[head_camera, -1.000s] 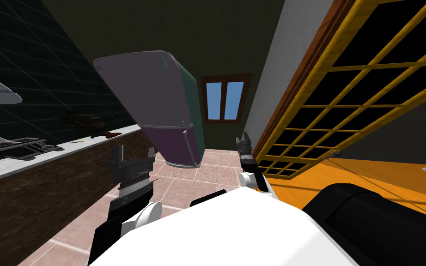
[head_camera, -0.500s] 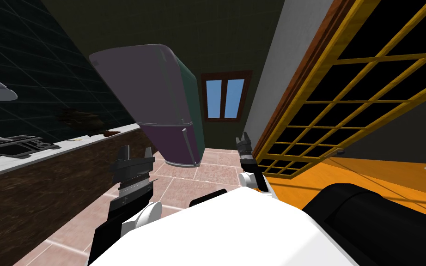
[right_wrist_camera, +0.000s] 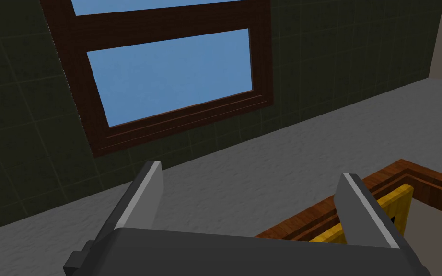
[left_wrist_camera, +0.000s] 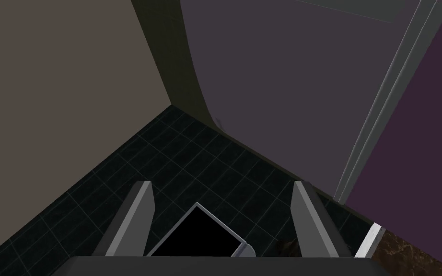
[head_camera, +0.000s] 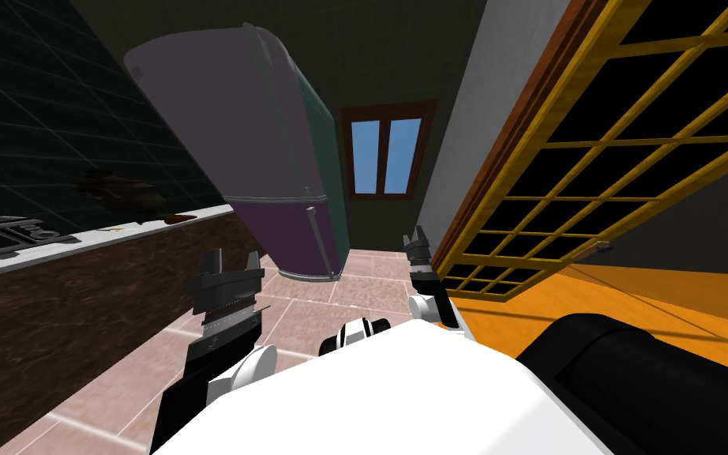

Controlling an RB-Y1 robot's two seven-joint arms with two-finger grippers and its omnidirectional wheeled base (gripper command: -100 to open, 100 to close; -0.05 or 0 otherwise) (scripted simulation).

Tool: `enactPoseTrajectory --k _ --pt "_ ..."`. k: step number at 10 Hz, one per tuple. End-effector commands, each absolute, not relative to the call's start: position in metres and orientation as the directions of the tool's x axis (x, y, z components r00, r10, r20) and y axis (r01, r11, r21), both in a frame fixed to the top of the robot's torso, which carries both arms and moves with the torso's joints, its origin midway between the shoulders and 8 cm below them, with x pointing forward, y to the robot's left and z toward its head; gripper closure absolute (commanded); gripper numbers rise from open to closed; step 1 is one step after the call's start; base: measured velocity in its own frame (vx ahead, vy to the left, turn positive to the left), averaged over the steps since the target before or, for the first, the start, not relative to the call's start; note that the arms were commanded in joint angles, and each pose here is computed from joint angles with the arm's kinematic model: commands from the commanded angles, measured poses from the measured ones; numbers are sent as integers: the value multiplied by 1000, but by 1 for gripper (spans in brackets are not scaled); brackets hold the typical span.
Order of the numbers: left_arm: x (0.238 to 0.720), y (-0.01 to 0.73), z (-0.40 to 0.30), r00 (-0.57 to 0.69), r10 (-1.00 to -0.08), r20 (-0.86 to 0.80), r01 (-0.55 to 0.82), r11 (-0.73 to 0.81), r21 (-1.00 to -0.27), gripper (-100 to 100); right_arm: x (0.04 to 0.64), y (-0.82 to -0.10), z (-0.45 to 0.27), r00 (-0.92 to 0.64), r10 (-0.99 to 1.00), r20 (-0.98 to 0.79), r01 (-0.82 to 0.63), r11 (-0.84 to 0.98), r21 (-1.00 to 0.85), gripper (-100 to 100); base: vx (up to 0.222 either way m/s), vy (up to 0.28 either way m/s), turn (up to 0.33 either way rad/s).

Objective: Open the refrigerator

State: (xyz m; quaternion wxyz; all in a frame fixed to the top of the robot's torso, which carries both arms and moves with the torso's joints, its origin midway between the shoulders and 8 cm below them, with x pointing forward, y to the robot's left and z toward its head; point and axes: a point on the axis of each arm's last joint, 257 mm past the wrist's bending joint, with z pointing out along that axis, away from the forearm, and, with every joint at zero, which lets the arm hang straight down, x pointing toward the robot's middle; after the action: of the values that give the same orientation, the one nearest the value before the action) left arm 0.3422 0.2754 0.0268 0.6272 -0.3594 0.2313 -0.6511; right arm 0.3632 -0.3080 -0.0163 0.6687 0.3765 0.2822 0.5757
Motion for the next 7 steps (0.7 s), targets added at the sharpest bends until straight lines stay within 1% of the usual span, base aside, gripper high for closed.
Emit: enactPoseTrajectory --k 1,7 --pt "352 268 21 5 -991 134 626 -102 -773 -100 363 -308 -17 178 982 56 -557 54 829 0 21 -30 12" --pt "402 263 4 -87 -991 99 542 -130 -830 -100 363 -308 -17 178 982 56 -557 53 829 0 43 -61 24"
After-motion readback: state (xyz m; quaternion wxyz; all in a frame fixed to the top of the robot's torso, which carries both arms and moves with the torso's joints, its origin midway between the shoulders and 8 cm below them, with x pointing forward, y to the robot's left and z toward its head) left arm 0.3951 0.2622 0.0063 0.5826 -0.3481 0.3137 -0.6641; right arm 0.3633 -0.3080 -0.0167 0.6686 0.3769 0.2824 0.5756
